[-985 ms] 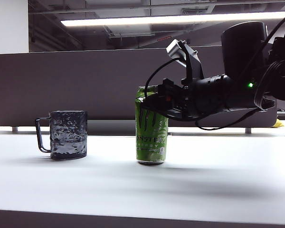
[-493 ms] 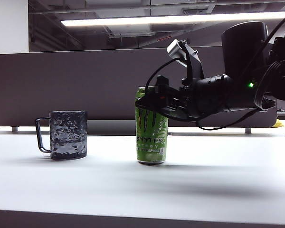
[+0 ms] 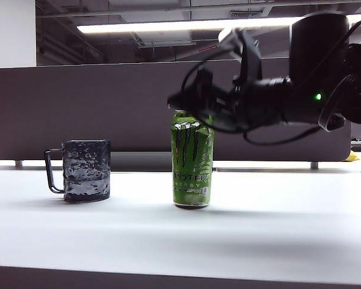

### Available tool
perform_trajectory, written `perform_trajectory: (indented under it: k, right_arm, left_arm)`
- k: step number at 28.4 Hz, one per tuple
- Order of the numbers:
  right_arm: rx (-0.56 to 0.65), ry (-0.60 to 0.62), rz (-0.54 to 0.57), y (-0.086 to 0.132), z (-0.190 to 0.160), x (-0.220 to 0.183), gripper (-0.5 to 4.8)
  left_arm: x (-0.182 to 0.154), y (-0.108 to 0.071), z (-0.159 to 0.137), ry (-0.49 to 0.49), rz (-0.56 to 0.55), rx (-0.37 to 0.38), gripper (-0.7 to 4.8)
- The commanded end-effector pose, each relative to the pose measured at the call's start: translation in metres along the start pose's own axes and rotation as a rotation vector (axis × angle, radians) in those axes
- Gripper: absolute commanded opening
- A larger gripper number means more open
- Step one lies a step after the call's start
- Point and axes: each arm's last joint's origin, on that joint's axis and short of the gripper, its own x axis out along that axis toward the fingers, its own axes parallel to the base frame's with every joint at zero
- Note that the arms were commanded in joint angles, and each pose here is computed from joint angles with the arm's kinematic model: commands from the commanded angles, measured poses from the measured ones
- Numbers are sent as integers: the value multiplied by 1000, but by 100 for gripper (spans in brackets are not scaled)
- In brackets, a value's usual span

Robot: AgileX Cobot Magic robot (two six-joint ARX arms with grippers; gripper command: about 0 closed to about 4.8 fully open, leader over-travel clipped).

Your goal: Pick up the metal can, pour some water into the cup, then place the can back on the table.

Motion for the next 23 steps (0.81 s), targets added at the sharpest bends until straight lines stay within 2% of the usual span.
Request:
perform_trajectory:
  k: [1, 7, 13, 18, 23]
  right_arm:
    - [-49, -141, 0, 4, 25, -2, 479]
    - [-80, -273, -25, 13, 68, -12, 479]
    - [-84, -401, 8, 30, 116, -30, 479]
    - [-89, -446, 12, 48, 156, -53, 479]
    - [-106, -453, -74, 69, 192, -89, 479]
  left_arm:
    - [0, 0, 2, -13, 0, -2, -5]
    - [0, 0, 2, -13, -1, -2, -5]
    - [0, 0, 2, -13, 0, -2, -5]
    - [0, 0, 2, -13, 0, -2, -5]
    - [0, 0, 2, -13, 0, -2, -5]
